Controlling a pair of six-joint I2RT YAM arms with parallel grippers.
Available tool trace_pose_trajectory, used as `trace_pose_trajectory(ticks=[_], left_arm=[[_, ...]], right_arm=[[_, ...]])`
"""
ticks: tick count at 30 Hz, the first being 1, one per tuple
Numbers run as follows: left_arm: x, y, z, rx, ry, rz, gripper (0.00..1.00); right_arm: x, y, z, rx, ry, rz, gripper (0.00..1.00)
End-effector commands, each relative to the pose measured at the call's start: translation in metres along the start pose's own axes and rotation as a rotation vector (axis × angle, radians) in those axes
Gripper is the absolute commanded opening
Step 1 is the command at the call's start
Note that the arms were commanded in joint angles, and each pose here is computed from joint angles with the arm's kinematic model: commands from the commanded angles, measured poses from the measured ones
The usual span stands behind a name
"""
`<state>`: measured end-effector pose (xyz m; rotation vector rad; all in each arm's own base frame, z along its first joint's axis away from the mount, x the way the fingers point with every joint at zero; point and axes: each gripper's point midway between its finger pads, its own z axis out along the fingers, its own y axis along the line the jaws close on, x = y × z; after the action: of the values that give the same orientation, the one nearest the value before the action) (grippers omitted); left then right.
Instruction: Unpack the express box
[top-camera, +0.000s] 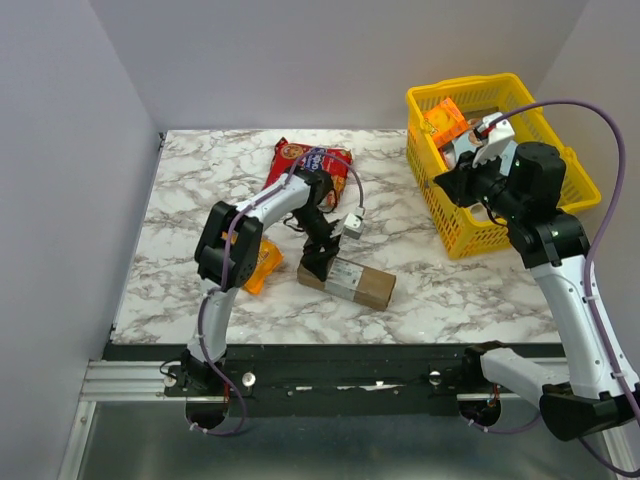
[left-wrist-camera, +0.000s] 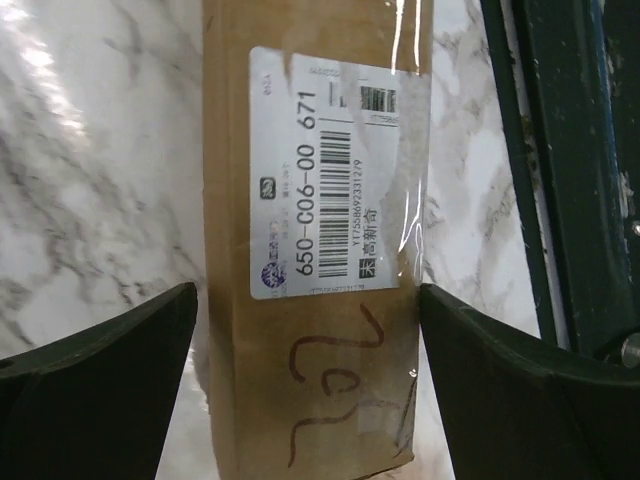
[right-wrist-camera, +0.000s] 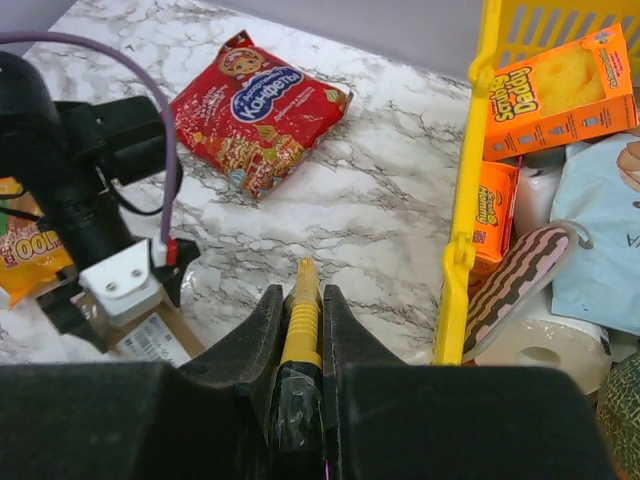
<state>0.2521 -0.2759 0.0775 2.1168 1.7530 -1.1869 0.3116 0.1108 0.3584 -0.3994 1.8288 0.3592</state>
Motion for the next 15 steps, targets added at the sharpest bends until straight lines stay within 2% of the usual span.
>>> trace_pose_trajectory(ticks=[1, 3, 6, 12, 14, 15], left_arm=[[-0.026, 0.022, -0.019, 0.001, -0.089, -0.080, 0.99], [-0.050, 0.034, -0.035, -0.040, -0.128, -0.018, 0.99], [-0.068, 0.037, -0.044, -0.039, -0.163, -0.002, 0.99], [-0.069, 0.037, -0.046, -0.045, -0.162, -0.003, 0.97], [-0.088, 0.026, -0.064, -0.086, -0.229, 0.021, 0.99], [-0.083, 0.017, -0.059, -0.071, -0.248, -0.129, 0.99]], right_arm=[[-0.002, 0.005, -0.002, -0.028, 0.012, 0.024, 0.00], [-0.001, 0.005, -0.001, -0.031, 0.015, 0.026, 0.00], [0.004, 0.005, 0.002, -0.031, 0.024, 0.031, 0.01], [0.007, 0.006, 0.004, -0.037, 0.028, 0.034, 0.00], [0.007, 0.008, 0.004, -0.058, 0.026, -0.001, 0.01], [0.009, 0.008, 0.005, -0.064, 0.032, -0.008, 0.00]])
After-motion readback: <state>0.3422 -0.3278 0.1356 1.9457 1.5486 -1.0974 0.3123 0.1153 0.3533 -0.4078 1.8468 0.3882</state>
